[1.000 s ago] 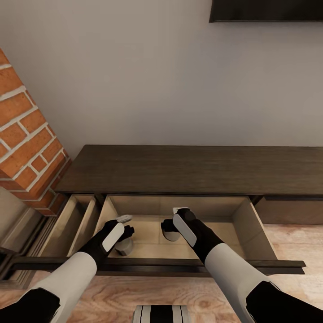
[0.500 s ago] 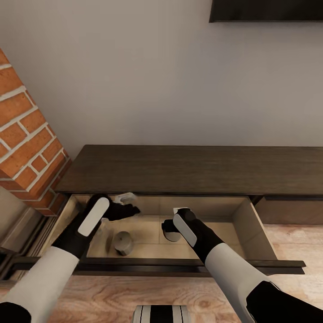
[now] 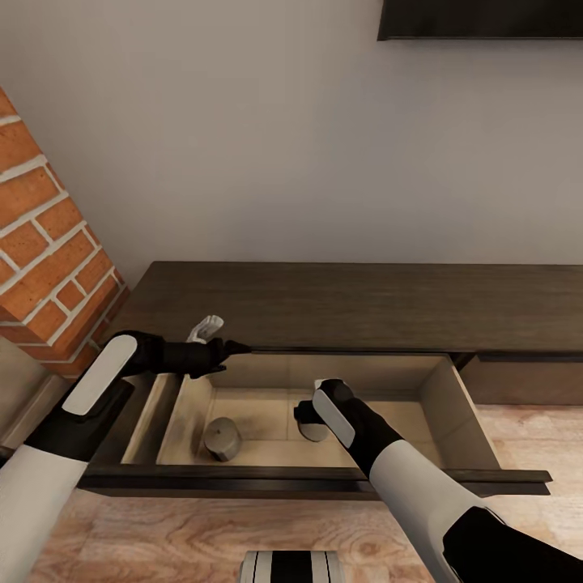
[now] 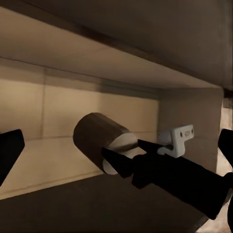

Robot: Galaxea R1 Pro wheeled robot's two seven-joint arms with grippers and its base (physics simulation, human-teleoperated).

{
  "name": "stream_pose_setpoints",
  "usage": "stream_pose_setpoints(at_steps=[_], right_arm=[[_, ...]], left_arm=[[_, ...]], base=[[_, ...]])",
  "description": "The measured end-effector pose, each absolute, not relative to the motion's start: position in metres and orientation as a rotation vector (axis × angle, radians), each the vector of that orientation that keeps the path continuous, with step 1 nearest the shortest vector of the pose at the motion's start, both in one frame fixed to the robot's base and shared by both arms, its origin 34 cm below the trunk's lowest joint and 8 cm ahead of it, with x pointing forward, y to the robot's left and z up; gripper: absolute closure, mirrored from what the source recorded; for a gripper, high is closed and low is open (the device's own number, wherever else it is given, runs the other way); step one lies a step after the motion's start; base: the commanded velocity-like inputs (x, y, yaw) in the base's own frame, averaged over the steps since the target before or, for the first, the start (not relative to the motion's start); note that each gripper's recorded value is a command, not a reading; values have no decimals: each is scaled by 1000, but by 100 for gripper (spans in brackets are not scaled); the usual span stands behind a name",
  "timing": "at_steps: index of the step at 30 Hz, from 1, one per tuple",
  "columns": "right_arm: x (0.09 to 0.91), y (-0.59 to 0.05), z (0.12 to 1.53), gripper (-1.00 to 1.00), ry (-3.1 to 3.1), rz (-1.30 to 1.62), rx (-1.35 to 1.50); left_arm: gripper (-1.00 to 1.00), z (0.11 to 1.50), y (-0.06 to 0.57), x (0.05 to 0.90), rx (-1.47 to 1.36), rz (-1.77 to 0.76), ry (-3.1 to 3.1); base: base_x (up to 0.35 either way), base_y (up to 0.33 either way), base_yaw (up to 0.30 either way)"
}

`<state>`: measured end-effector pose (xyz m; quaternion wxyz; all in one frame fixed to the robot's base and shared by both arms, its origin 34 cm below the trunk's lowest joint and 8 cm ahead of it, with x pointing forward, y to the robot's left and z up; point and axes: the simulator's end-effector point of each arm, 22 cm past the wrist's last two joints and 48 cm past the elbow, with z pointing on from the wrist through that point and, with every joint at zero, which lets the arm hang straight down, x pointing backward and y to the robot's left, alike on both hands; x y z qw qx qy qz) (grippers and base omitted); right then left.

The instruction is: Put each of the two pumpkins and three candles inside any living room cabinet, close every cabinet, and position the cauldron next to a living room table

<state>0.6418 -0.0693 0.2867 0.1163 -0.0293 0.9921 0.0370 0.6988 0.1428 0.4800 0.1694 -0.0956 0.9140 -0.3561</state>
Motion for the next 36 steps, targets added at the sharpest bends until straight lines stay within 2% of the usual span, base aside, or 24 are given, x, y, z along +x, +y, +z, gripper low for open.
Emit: stream_pose_setpoints(at_steps=[11, 16, 22, 29, 36], right_arm=[[640, -68, 285, 100, 2906, 120, -80], [638, -68, 284, 100, 2909, 122, -79], [639, -68, 285, 100, 2905, 122, -80], [630, -61, 280, 100, 2936, 189, -2], [613, -79, 253, 100, 2964, 134, 96]], left_arm=[[-100, 483, 124, 694, -271, -1077, 2590], [-100, 483, 123, 694, -269, -1078, 2591], [-100, 485, 122, 694, -266, -1082, 2588], [-100, 484, 121, 693, -269, -1084, 2590], [-100, 485, 107, 691, -265, -1114, 2590]], base=[[0, 163, 0], [0, 16, -43], [0, 0, -223], [0, 0, -24], [0, 0, 0]])
